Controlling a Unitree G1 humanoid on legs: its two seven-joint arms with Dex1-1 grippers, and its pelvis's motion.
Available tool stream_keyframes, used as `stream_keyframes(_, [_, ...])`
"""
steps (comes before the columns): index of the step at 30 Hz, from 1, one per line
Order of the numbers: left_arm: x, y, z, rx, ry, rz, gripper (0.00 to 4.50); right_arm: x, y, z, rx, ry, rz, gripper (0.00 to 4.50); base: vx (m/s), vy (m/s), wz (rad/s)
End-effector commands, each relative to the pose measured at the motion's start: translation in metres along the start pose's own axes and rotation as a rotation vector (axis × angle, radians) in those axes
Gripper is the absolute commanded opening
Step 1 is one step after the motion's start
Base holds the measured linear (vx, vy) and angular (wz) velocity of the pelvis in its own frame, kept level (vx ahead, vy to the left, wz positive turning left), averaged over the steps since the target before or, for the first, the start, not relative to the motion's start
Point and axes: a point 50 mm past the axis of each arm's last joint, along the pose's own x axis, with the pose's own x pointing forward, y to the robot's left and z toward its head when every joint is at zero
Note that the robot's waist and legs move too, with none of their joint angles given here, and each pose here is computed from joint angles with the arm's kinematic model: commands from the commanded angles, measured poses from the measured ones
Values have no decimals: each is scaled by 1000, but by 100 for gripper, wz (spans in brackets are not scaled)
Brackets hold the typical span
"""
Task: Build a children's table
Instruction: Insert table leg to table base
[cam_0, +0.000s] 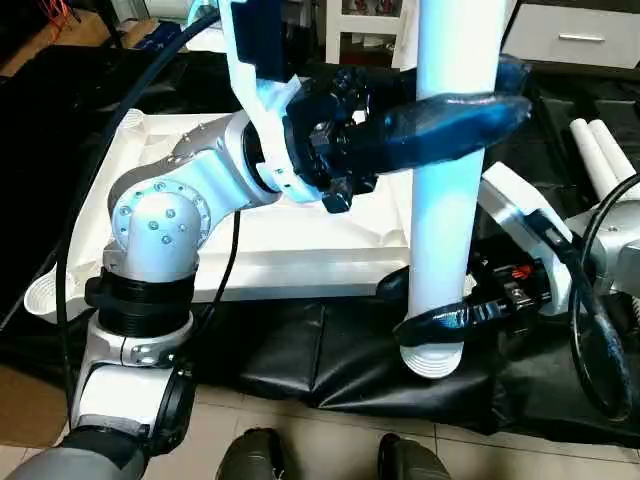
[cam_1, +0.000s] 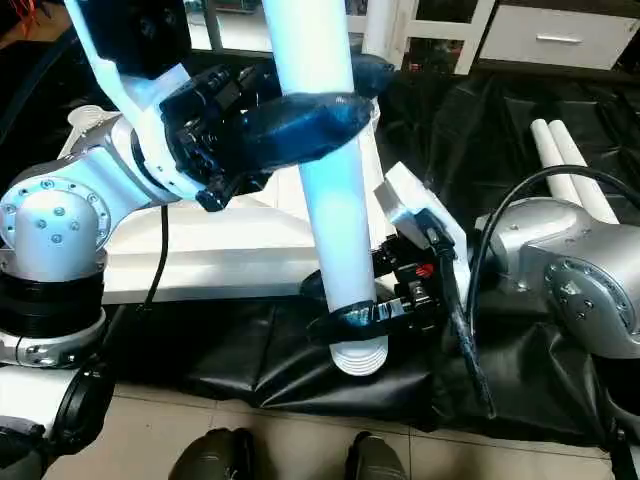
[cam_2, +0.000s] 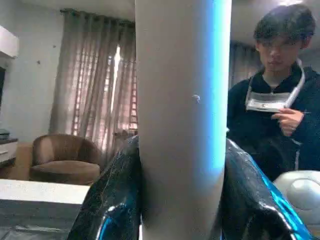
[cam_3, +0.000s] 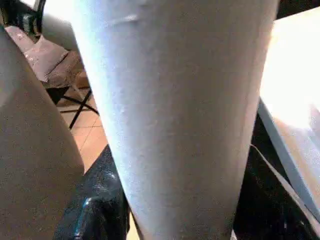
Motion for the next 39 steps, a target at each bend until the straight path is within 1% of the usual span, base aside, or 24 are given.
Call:
stream_keyframes(1, [3,1,11,58,-26,25,228,1,0,-2,4,14,-14,201,0,0,0])
stream_keyframes(2, [2,3,15,44,-72,41,242,1,-1,-2,3,9,-29,200,0,0,0])
stream_keyframes(4, [0,4,18,41,-87,41,244,0,-2,-3,2,7,-45,199,0,0,0])
stream_keyframes(5, [-2,5,20,58,-83,52,264,0,-4,-4,-1,4,-62,193,0,0,0])
stream_keyframes(9, [-9,7,24,88,-73,84,285,-2,-7,-3,-11,-20,-115,191,0,0,0])
stream_keyframes(12, [-19,6,36,99,-174,117,285,-9,-14,-2,-18,-57,-216,190,0,0,0])
stream_keyframes(13, [-28,2,45,99,-248,148,285,-17,-19,-1,-26,-98,-303,190,0,0,0])
stream_keyframes(15, [-44,2,53,87,-321,209,285,-28,-24,4,-38,-194,-400,190,0,0,0])
stream_keyframes(16, [-45,2,54,86,-325,212,285,-28,-24,5,-39,-201,-406,190,0,0,0])
stream_keyframes(17, [-60,6,54,89,-337,293,285,-38,-24,13,-45,-310,-455,190,0,0,0])
stream_keyframes(18, [-70,12,50,96,-329,387,285,-44,-21,19,-61,-369,-483,190,0,0,0])
stream_keyframes(19, [-70,12,50,96,-329,387,285,-44,-21,19,-61,-369,-483,189,0,0,0])
stream_keyframes(21, [-87,23,42,114,-310,555,285,-51,-19,25,-83,-431,-535,188,0,0,0])
stream_keyframes(23, [-101,34,25,153,-213,723,285,-57,-17,22,-84,-447,-593,187,0,0,0])
stream_keyframes(26, [-105,41,3,171,-83,836,285,-56,-15,12,-54,-449,-611,186,0,0,0])
stream_keyframes(28, [-105,42,0,177,-71,850,285,-55,-14,10,-47,-451,-612,186,0,0,0])
stream_keyframes(29, [-107,48,-7,205,-10,936,285,-54,-15,6,-38,-456,-654,186,0,0,0])
stream_keyframes(30, [-107,48,-7,205,-10,936,285,-54,-15,6,-38,-456,-654,186,0,0,0])
stream_keyframes(31, [-109,50,-12,245,57,976,285,-56,-17,3,-34,-467,-695,186,0,0,0])
stream_keyframes(34, [-117,48,-38,396,358,1023,285,-60,-21,-9,-63,-476,-832,186,0,0,0])
stream_keyframes(35, [-118,46,-44,417,407,1015,285,-60,-21,-13,-73,-456,-854,186,0,0,0])
stream_keyframes(36, [-115,50,-45,416,383,1066,285,-52,-20,-21,-120,-391,-866,186,0,0,0])
stream_keyframes(37, [-103,59,-35,382,249,1128,285,-39,-19,-24,-140,-380,-850,186,0,0,0])
stream_keyframes(39, [-94,63,-27,358,174,1135,285,-33,-19,-24,-141,-391,-840,186,0,0,0])
